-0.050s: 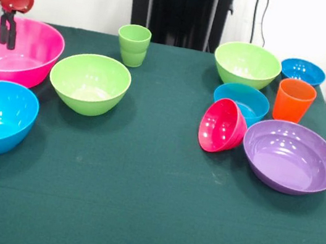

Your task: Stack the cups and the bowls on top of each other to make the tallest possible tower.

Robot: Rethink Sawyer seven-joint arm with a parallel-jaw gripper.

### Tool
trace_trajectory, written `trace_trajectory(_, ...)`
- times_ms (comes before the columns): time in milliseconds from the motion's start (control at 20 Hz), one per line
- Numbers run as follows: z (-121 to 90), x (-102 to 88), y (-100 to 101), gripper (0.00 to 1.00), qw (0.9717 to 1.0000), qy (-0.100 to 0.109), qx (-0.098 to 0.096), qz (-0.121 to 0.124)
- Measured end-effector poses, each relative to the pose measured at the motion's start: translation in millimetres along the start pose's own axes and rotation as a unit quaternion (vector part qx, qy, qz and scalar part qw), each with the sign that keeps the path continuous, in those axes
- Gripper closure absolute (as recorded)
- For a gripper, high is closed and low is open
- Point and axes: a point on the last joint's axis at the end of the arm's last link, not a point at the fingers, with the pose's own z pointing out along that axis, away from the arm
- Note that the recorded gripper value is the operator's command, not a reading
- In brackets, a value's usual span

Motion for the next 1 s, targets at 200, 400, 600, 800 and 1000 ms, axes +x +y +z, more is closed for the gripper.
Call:
trace_trajectory(200, 0.0, -0.3, 1.5, 0.0, 1.0, 0.0, -0.001, -0.001)
trace_trajectory(400, 3.5, 3.5, 3.3, 0.0, 1.0, 0.005, -0.005, 0.001)
trace_trajectory(600, 8.5, 9.2, 4.9, 0.0, 0.9999, 0.012, -0.009, 0.003)
trace_trajectory(800, 12.2, 13.7, 5.9, 0.0, 0.9998, 0.017, -0.012, 0.005)
trace_trajectory(1000, 15.2, 17.1, 7.5, 0.0, 0.9996, 0.021, -0.015, 0.006)
